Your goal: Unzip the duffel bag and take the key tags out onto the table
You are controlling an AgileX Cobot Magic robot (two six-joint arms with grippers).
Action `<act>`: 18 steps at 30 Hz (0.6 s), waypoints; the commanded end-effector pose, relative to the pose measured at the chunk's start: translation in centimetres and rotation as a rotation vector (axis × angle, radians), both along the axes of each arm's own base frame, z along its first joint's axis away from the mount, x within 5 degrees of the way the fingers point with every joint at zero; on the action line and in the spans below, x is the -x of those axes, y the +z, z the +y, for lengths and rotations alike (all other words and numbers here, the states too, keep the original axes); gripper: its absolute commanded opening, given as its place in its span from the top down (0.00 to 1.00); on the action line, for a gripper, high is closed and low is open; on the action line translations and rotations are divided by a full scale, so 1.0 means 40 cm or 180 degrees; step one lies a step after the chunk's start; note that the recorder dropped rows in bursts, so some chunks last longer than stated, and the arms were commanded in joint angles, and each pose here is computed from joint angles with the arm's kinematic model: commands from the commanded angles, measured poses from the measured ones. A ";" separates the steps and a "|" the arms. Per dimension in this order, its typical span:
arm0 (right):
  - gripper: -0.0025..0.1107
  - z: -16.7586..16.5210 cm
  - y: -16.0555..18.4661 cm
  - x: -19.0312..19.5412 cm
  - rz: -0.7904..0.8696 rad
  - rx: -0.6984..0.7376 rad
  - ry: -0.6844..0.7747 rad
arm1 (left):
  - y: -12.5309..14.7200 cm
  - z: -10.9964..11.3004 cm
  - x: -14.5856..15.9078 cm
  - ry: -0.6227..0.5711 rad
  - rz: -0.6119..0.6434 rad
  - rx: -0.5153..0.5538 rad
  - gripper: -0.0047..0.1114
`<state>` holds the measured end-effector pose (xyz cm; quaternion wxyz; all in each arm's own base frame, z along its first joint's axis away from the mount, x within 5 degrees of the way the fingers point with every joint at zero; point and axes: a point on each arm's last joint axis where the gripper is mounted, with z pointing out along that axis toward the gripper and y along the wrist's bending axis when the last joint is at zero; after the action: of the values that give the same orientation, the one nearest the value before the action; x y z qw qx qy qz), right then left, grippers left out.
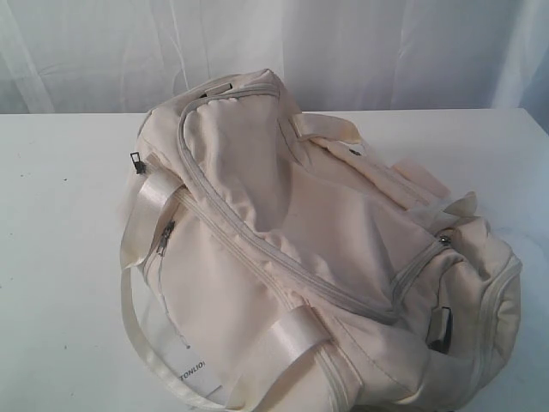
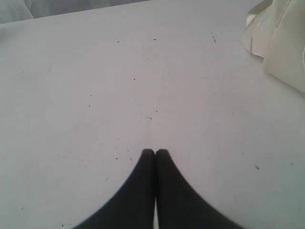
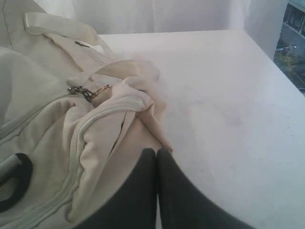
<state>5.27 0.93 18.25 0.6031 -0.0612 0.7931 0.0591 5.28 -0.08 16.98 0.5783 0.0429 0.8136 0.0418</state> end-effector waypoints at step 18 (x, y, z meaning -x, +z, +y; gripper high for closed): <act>0.98 0.010 0.193 0.020 -0.2006 -0.1380 0.0281 | 0.193 0.032 -0.003 0.0399 -0.2346 0.1691 0.96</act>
<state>4.52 0.93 25.18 0.8188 0.0500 0.5184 0.2417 5.23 1.28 23.15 0.8071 -0.1909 0.5434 -0.1297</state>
